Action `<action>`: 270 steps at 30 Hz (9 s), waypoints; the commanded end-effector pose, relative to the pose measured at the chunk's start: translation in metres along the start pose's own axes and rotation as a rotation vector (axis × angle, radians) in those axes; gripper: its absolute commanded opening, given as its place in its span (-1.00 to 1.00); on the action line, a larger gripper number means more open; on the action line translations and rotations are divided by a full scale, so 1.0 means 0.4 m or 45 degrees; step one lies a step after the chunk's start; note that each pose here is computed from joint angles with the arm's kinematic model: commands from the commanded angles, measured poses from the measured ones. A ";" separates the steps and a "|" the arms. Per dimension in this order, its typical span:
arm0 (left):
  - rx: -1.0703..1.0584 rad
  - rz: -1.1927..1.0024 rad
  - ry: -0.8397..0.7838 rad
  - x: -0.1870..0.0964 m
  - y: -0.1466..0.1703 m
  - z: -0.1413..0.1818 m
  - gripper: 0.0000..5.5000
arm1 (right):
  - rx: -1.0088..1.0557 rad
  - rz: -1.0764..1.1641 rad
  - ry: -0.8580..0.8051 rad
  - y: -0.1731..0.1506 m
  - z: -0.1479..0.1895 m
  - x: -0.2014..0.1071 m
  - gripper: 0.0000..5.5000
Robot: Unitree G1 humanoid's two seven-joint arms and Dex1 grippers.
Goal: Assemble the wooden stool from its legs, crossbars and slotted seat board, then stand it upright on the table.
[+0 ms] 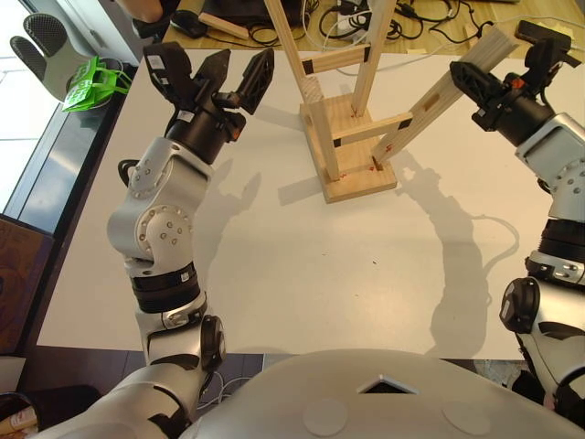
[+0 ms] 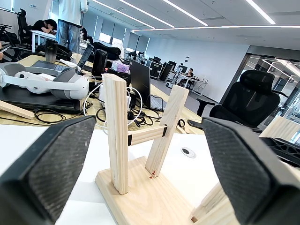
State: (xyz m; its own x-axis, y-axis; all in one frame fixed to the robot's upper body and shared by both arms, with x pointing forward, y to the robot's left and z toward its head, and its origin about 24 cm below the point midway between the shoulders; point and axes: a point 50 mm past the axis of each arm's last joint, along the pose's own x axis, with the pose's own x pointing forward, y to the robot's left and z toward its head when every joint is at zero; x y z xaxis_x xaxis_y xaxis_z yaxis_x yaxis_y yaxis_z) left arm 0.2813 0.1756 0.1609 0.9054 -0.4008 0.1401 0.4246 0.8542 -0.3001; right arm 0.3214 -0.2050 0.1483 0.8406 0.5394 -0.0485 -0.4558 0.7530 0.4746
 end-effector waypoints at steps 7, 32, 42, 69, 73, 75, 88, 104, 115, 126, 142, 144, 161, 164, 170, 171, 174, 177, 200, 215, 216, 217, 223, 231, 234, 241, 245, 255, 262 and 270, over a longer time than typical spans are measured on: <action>0.011 0.010 -0.009 0.001 0.002 0.007 0.51 | -0.076 -0.029 0.042 0.004 -0.024 -0.007 -0.64; 0.013 0.009 -0.007 0.003 0.004 0.008 0.51 | -0.043 -0.094 -0.097 -0.019 0.022 -0.010 -0.64; 0.012 0.007 -0.009 0.004 0.002 0.008 0.51 | -0.084 -0.108 -0.067 -0.023 0.011 -0.014 -0.64; 0.006 0.008 -0.016 0.006 0.001 0.008 0.51 | -0.171 -0.047 0.033 -0.018 -0.020 -0.003 -0.64; 0.007 0.007 -0.015 0.006 0.001 0.009 0.51 | -0.198 -0.032 0.052 -0.014 -0.023 0.000 -0.64; 0.007 0.007 -0.014 0.006 0.000 0.009 0.51 | -0.209 -0.027 0.063 -0.013 -0.024 0.001 -0.64; 0.005 0.007 -0.017 0.005 -0.002 0.009 0.51 | -0.291 -0.069 0.168 0.019 -0.068 0.012 -0.64; 0.003 0.004 -0.021 0.007 -0.005 0.005 0.51 | -0.286 -0.119 0.312 -0.010 -0.122 -0.006 -0.64; 0.000 0.000 -0.031 0.011 -0.009 0.004 0.51 | -0.209 -0.073 0.278 -0.005 -0.091 0.013 -0.64; -0.001 -0.006 -0.032 0.015 -0.009 0.004 0.51 | -0.308 -0.029 0.281 0.003 -0.065 0.045 -0.64; -0.002 0.003 -0.017 0.011 -0.008 -0.004 0.51 | -0.327 0.105 0.125 0.036 -0.044 0.030 -0.57; -0.003 0.003 -0.015 0.011 -0.008 -0.005 0.51 | -0.324 0.119 0.118 0.039 -0.044 0.028 -0.57; -0.002 0.004 -0.017 0.013 -0.007 -0.007 0.51 | -0.388 0.009 -0.008 0.019 0.005 0.040 -0.57; -0.002 0.003 -0.017 0.014 -0.007 -0.007 0.51 | -0.404 0.022 0.014 0.019 -0.007 0.038 -0.57; -0.004 0.005 -0.019 0.013 -0.007 -0.008 0.51 | -0.361 0.048 0.024 0.026 -0.018 0.037 -0.57; -0.005 0.005 -0.019 0.013 -0.008 -0.008 0.51 | -0.352 0.042 0.026 0.025 -0.019 0.036 -0.57; -0.005 0.002 -0.017 0.013 -0.010 -0.010 0.51 | -0.345 0.007 0.040 0.017 -0.026 0.032 -0.57; -0.004 0.001 -0.016 0.012 -0.009 -0.011 0.51 | -0.297 -0.030 0.027 0.007 -0.016 0.029 -0.57; -0.001 -0.009 -0.015 0.017 -0.010 -0.008 0.51 | -0.185 -0.023 -0.014 0.015 -0.004 0.025 -0.60; -0.002 -0.006 -0.013 0.016 -0.010 -0.008 0.51 | -0.138 0.000 -0.064 0.022 0.011 0.027 -0.60; -0.002 -0.005 -0.012 0.016 -0.010 -0.009 0.51 | -0.137 -0.001 -0.061 0.022 0.011 0.027 -0.60; -0.002 -0.005 -0.012 0.016 -0.010 -0.009 0.51 | -0.143 0.002 -0.050 0.022 0.010 0.026 -0.60; -0.004 -0.004 -0.012 0.015 -0.011 -0.010 0.51 | -0.165 0.019 -0.009 0.027 0.000 0.027 -0.60; -0.005 -0.004 -0.013 0.016 -0.011 -0.010 0.51 | -0.245 0.004 -0.070 0.023 0.012 0.026 -0.60; -0.006 -0.004 -0.013 0.016 -0.011 -0.010 0.51 | -0.254 0.028 -0.061 0.028 0.008 0.027 -0.54; -0.006 -0.004 -0.012 0.016 -0.012 -0.010 0.51 | -0.247 0.032 -0.035 0.029 -0.003 0.028 -0.54; -0.007 -0.002 -0.012 0.016 -0.012 -0.010 0.51 | -0.253 0.022 -0.035 0.027 -0.004 0.027 -0.54; -0.009 -0.003 -0.012 0.016 -0.011 -0.010 0.51 | -0.246 0.010 -0.059 0.026 0.002 0.027 -0.60; -0.009 -0.005 -0.012 0.017 -0.012 -0.012 0.51 | -0.282 0.038 -0.090 0.036 0.005 0.032 -0.54; -0.014 -0.009 -0.021 0.021 -0.016 -0.011 0.51 | -0.274 -0.023 -0.114 0.028 -0.032 0.050 -0.54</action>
State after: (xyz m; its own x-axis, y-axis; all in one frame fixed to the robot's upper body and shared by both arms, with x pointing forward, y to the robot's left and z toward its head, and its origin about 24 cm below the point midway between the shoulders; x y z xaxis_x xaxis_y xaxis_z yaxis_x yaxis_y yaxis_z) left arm 0.2846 0.1673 0.1588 0.9021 -0.4005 0.1605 0.4314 0.8454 -0.3149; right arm 0.3290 -0.1830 0.1482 0.8580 0.5121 0.0396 -0.5016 0.8187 0.2796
